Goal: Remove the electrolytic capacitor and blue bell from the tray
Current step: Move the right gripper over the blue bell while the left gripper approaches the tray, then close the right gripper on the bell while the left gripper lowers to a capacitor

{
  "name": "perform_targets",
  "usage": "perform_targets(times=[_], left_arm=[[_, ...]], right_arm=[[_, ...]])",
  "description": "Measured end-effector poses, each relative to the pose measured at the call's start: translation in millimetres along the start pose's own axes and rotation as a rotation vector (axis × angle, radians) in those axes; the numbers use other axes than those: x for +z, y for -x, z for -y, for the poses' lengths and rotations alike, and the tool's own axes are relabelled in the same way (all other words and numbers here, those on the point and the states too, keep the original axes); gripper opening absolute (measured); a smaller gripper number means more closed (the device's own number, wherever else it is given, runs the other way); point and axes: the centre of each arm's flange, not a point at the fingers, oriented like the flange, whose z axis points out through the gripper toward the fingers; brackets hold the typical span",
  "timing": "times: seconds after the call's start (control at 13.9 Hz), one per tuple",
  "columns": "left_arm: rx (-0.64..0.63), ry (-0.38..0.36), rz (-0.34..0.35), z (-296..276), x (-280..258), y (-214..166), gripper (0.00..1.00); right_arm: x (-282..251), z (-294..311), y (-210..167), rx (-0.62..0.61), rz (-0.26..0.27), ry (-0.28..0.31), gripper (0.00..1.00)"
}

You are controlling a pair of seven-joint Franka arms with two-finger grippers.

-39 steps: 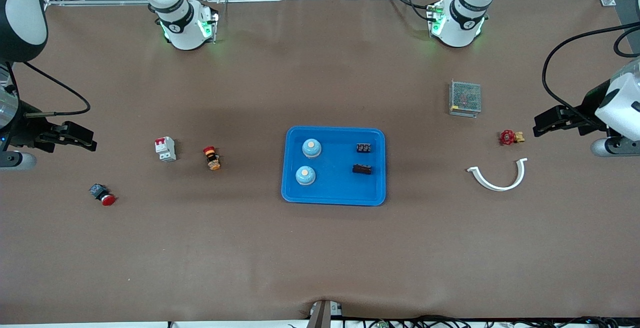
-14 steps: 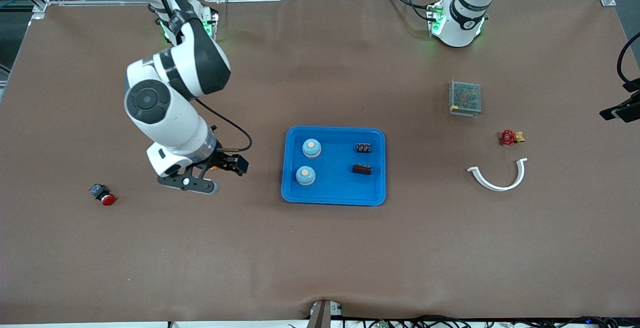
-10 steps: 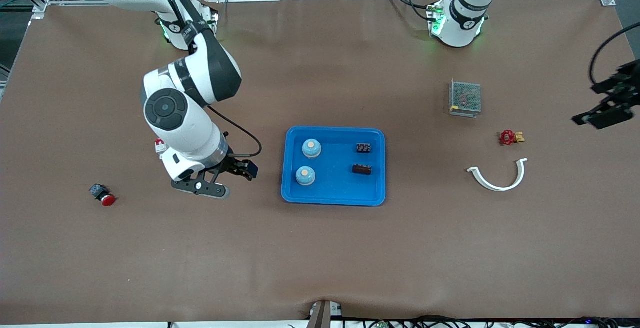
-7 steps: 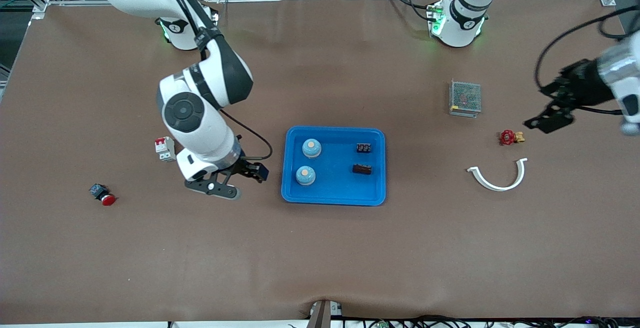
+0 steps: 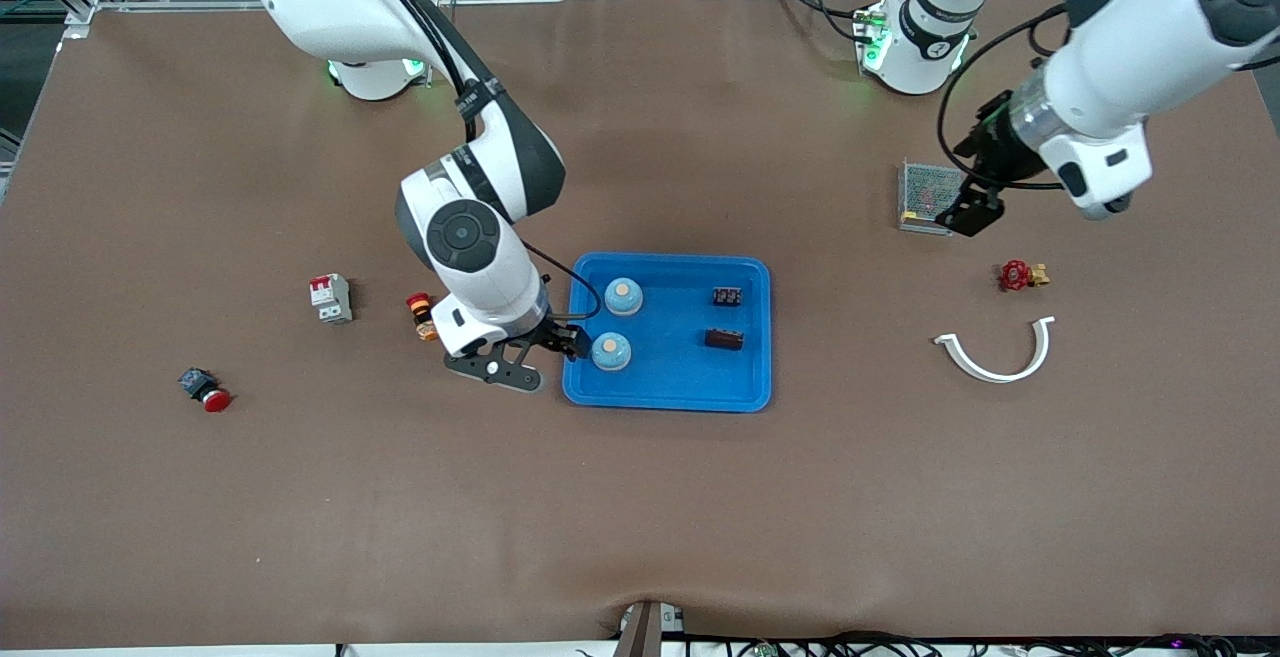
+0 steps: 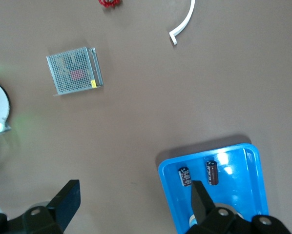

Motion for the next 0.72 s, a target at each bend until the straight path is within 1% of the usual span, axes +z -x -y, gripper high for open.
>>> perform_targets(times=[0.22,0.36,0.57,0.72], left_arm=[[-0.034,0.028,-0.040,11,37,39,1.00],[-0.051,0.036,-0.055,15,61,58,1.00],[-0.048,0.057,-0.069,21,95,81,1.00],[-0.057,0.080,-0.072,23,109,87,1.00]], right_arm=[[8,17,9,0.011,-0.001,-0.004,1.00],[14,25,13,0.019,0.000,-0.004,1.00],[36,37,23,0.000,0.008,0.005,1.00],[51,44,32,-0.016,0.014,0.012,1.00]])
